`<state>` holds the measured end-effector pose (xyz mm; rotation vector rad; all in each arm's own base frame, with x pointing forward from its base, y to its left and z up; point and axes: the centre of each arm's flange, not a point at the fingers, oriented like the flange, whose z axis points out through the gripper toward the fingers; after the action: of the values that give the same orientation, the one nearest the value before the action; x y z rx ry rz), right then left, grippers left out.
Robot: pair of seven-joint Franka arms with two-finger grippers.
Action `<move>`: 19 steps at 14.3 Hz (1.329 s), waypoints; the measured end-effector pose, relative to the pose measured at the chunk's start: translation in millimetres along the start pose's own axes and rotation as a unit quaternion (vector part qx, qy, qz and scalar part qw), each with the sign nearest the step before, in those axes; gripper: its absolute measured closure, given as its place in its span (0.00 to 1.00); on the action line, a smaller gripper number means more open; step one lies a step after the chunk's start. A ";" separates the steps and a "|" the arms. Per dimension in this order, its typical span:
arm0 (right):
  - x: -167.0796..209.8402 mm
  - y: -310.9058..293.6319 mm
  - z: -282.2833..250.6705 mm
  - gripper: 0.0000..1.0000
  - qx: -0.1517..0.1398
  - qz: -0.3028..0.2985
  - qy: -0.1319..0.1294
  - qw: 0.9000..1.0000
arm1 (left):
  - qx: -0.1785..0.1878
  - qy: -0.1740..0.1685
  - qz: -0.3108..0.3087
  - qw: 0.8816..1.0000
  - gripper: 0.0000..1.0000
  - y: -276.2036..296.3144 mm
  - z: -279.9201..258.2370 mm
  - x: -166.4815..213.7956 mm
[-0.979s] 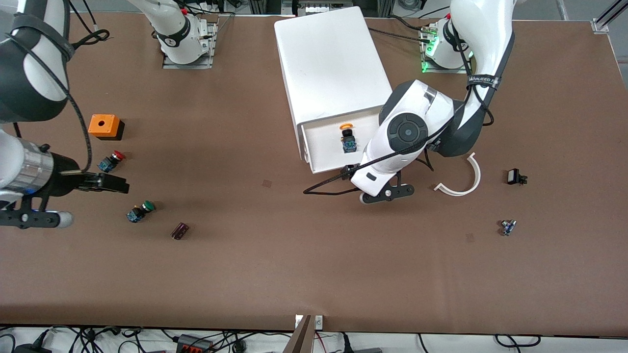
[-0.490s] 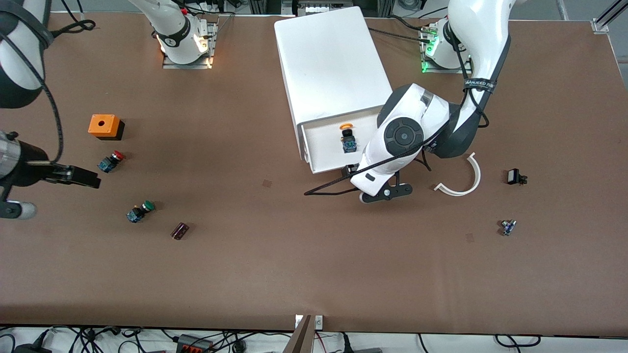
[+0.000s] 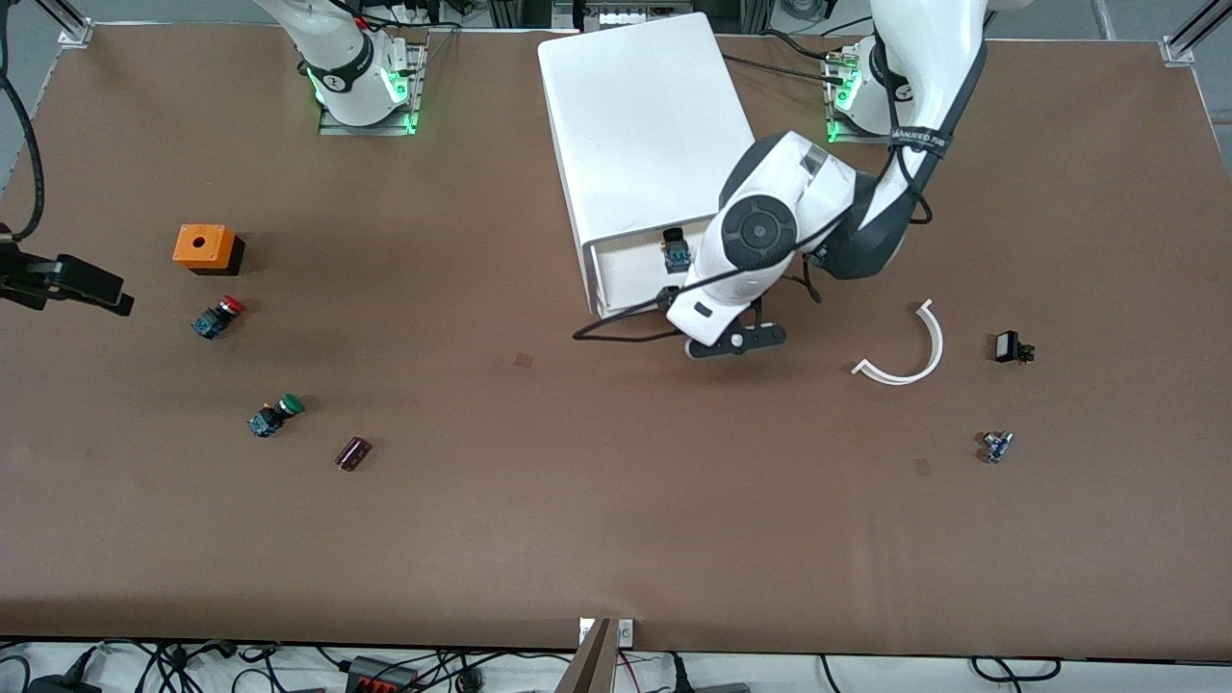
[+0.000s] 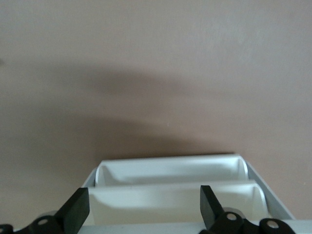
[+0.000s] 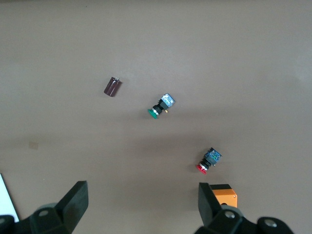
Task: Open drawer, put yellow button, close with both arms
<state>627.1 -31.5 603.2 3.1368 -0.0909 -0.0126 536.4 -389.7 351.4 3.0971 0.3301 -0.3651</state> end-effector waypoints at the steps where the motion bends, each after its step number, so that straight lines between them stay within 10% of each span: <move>1: -1.3 0.4 0.6 0.00 0.000 -0.002 -0.001 1.000 | 0.004 -0.005 -0.001 1.000 0.00 3.1 4.6 -11.1; 19: -56.6 -5.6 19.2 0.00 -0.009 -0.012 0.002 1.000 | 0.024 -0.034 -0.007 0.999 0.00 -1.3 11.0 -29.4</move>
<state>570.7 -22.7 584.4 3.1204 -0.0534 -0.0064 505.6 -394.9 347.5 3.1208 0.3462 -0.4833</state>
